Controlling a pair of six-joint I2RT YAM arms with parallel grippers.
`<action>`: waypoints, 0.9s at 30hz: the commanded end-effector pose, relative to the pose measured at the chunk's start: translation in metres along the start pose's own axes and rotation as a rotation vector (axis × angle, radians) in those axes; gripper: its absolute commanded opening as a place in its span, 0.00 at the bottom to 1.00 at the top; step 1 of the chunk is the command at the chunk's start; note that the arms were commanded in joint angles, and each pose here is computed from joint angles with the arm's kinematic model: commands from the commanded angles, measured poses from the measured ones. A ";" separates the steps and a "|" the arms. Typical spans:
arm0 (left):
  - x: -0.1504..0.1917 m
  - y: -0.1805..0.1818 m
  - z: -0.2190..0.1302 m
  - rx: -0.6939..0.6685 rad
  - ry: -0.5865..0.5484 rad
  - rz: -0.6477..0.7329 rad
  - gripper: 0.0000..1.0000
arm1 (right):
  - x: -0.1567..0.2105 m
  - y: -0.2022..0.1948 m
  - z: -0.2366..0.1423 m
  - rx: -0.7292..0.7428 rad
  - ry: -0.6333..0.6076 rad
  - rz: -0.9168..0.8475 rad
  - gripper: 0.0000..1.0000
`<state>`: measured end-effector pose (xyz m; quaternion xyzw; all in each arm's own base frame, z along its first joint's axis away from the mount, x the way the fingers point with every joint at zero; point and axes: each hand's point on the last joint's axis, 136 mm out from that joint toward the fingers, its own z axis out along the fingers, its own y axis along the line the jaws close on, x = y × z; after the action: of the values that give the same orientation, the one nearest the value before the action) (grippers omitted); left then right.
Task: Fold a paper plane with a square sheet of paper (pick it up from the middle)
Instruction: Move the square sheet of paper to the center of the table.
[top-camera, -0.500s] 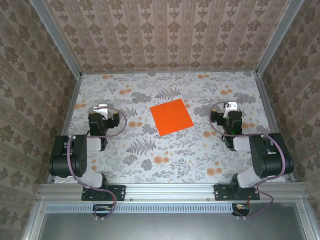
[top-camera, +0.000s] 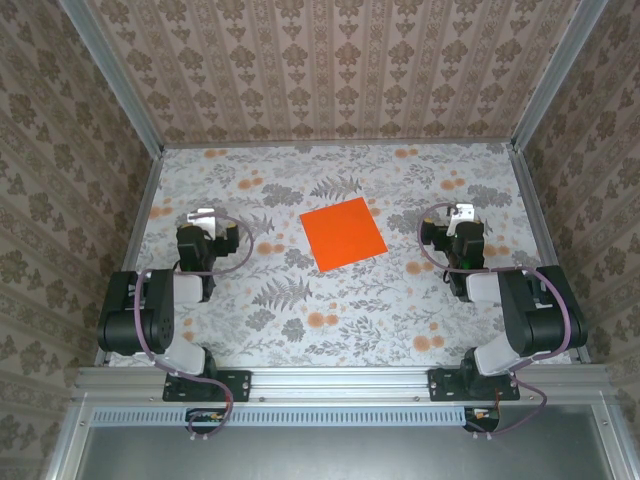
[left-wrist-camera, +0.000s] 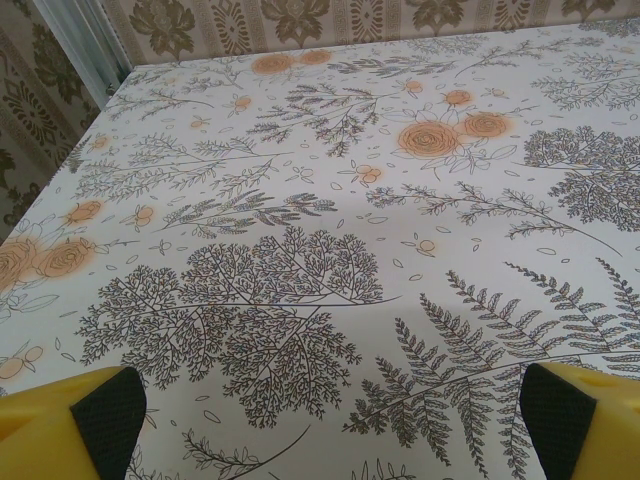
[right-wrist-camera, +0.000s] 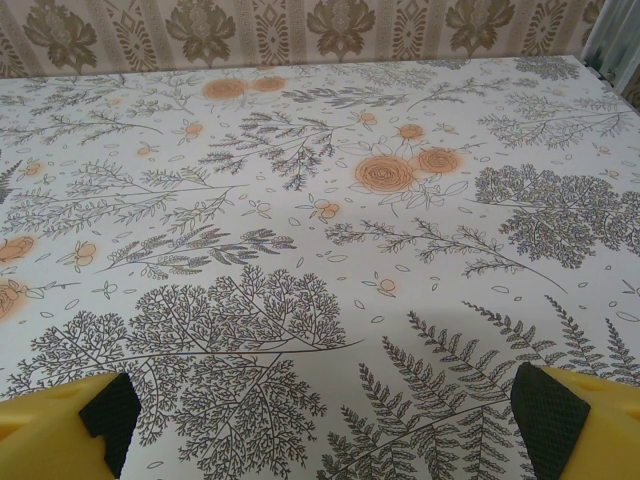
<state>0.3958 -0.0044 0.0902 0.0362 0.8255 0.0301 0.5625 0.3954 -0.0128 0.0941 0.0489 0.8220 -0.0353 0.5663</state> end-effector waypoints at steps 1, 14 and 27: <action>-0.005 0.001 0.002 0.006 -0.008 0.004 1.00 | -0.005 0.002 0.002 -0.018 -0.016 0.000 1.00; -0.025 0.012 -0.019 -0.049 -0.042 -0.023 1.00 | -0.047 -0.008 -0.024 0.035 -0.057 0.022 1.00; -0.081 0.001 -0.073 0.000 0.143 -0.365 1.00 | -0.080 0.089 -0.050 -0.179 0.394 0.336 1.00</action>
<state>0.3758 -0.0042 0.2128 -0.0739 0.8166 -0.0311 0.5716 0.4125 0.0311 0.2441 0.1470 0.8303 0.0910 0.5299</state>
